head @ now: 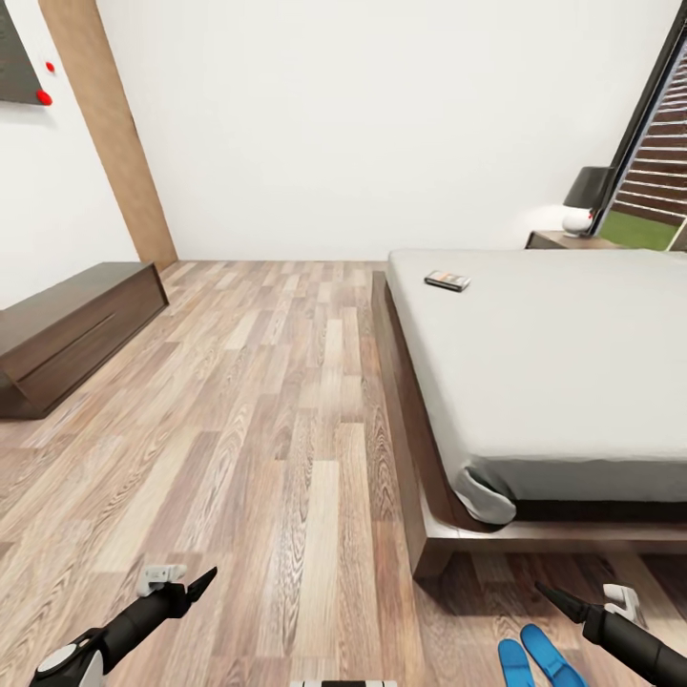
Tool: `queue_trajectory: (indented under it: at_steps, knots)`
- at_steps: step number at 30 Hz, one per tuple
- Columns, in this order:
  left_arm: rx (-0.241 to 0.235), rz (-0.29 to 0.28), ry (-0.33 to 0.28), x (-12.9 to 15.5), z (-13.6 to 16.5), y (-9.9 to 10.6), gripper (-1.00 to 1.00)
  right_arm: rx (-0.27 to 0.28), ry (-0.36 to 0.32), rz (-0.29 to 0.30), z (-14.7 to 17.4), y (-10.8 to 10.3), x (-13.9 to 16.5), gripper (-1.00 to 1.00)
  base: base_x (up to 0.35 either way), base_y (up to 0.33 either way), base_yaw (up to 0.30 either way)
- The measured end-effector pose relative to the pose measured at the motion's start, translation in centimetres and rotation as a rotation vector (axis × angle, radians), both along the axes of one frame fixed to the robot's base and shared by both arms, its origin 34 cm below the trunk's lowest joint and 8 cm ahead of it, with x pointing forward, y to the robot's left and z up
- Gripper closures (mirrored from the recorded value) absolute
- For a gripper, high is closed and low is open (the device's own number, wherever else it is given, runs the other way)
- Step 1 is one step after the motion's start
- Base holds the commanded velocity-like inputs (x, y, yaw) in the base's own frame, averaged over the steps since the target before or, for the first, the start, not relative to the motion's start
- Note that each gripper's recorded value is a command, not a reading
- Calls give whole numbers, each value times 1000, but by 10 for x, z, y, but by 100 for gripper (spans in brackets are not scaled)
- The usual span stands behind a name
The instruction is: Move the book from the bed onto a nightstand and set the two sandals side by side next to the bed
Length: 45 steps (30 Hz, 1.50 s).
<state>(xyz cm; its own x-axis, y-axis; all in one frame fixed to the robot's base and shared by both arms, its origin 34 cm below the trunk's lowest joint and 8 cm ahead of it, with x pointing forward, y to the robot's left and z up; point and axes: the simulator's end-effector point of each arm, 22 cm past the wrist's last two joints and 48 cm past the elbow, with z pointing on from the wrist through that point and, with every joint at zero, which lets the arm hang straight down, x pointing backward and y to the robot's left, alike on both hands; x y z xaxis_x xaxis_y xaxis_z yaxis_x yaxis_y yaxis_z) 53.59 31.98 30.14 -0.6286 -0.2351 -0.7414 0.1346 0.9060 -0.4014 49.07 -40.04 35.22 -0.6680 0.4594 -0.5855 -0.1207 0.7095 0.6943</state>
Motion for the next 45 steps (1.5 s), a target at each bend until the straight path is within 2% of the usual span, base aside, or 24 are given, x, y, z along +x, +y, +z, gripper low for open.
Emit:
queue_trajectory:
  at_steps: [7,39,45]
  knots:
    - [-2,0,-29,6,14,-1,-100,1,-29,1,13,0,4,-100,0,0,0]
    - [-12,1,-3,17,76,-4,-100,13,-21,2,77,7,18,-100,0,0,0]
    - [-11,1,-3,17,77,-4,-100,13,-21,2,77,7,18,-100,0,0,42]
